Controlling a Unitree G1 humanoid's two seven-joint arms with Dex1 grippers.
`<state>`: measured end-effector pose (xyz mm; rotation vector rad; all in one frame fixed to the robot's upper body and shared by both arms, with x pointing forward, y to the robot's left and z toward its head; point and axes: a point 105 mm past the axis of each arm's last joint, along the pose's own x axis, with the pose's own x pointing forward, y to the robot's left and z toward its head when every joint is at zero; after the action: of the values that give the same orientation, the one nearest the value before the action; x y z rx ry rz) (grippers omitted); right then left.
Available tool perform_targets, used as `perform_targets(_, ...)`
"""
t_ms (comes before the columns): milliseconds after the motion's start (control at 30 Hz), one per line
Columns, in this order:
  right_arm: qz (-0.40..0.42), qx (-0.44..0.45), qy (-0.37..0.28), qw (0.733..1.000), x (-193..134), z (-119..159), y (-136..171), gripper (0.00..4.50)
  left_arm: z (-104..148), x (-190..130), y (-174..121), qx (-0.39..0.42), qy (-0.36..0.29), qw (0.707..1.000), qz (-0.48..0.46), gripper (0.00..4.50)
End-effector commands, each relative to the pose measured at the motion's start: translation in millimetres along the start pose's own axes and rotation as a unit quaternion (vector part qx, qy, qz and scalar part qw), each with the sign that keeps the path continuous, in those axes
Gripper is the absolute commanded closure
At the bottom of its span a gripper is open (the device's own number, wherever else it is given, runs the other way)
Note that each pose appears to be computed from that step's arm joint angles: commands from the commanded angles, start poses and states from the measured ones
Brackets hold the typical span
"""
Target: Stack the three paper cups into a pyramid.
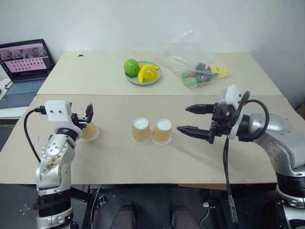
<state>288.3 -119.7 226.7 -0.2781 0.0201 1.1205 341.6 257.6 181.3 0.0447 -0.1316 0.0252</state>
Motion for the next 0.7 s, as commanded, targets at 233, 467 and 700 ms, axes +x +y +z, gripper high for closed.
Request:
perform_targets(233, -0.009, -0.027, -0.017, 0.999, -4, 12, -2, 0.00, 11, -7, 3, 0.007, -0.026, 1.000, 0.012, 0.68)
perform_targets(467, -0.005, -0.027, -0.019, 0.999, -4, 13, 0, 0.00, -2, -15, -3, -0.005, -0.008, 1.000, 0.015, 0.68)
perform_targets(700, -0.005, -0.024, -0.019, 1.000, -4, 12, 0, 0.00, -7, -19, 3, -0.002, 0.000, 1.000, 0.022, 0.68)
